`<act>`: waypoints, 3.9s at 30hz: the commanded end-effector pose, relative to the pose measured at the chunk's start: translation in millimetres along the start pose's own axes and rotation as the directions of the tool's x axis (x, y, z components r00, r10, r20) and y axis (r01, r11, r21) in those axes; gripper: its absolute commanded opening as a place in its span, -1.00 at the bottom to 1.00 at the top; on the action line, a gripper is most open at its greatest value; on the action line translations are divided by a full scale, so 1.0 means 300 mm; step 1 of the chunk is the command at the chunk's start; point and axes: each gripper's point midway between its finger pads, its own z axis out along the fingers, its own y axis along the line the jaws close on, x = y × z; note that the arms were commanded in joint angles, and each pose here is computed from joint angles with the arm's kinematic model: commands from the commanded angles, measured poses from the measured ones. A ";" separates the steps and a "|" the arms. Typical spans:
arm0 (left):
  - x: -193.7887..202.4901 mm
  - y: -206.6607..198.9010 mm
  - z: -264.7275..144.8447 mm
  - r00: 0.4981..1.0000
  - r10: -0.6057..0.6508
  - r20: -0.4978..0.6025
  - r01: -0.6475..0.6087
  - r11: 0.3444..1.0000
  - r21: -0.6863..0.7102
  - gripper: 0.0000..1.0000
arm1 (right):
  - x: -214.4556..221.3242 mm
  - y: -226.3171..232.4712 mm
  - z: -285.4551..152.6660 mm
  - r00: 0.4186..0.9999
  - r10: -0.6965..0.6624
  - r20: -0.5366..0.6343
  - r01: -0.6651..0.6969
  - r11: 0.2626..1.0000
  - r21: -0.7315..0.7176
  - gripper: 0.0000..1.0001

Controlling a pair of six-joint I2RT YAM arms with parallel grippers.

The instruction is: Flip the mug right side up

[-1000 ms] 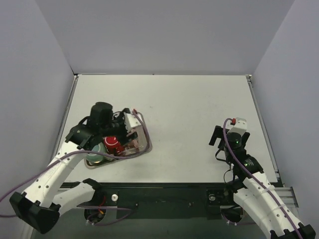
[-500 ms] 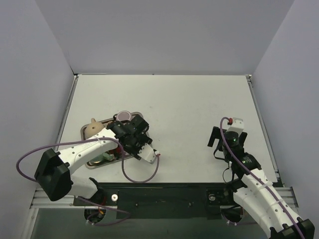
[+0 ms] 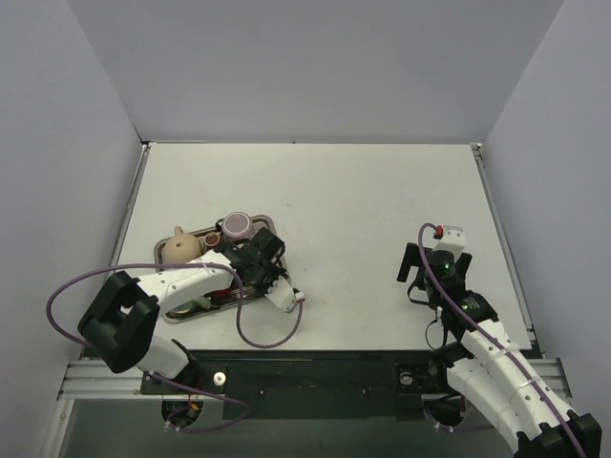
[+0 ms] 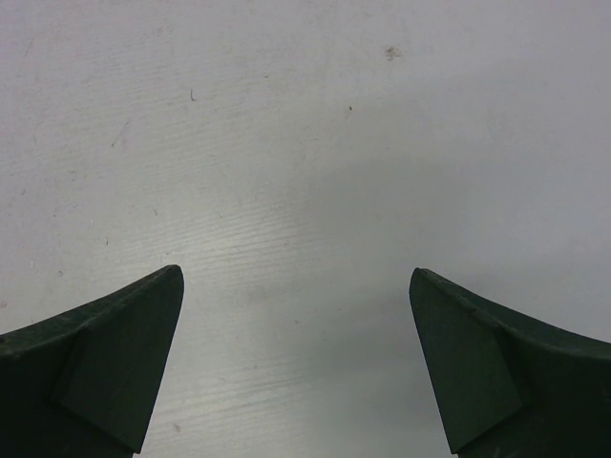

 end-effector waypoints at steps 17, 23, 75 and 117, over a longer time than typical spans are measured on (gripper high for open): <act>-0.094 0.362 -0.272 0.868 -0.380 0.319 0.473 0.828 -0.301 -1.00 | -0.091 0.156 -0.083 0.997 0.072 -0.021 -0.074 0.967 -0.242 0.99; -0.091 0.470 -0.402 0.639 -0.541 0.547 0.736 0.636 -0.231 -1.00 | -0.156 0.427 -0.220 0.997 0.067 0.023 -0.045 0.852 -0.522 0.99; 0.002 0.430 -0.546 0.364 -0.665 0.652 0.887 0.461 -0.025 0.76 | -0.201 0.102 -0.019 0.971 -0.101 -0.215 0.100 0.995 -0.014 -1.00; 0.194 -0.331 -0.222 0.996 -0.064 -0.055 0.072 0.983 0.169 0.02 | -0.050 -0.020 0.077 0.919 0.119 -0.376 -0.136 0.990 -0.019 0.39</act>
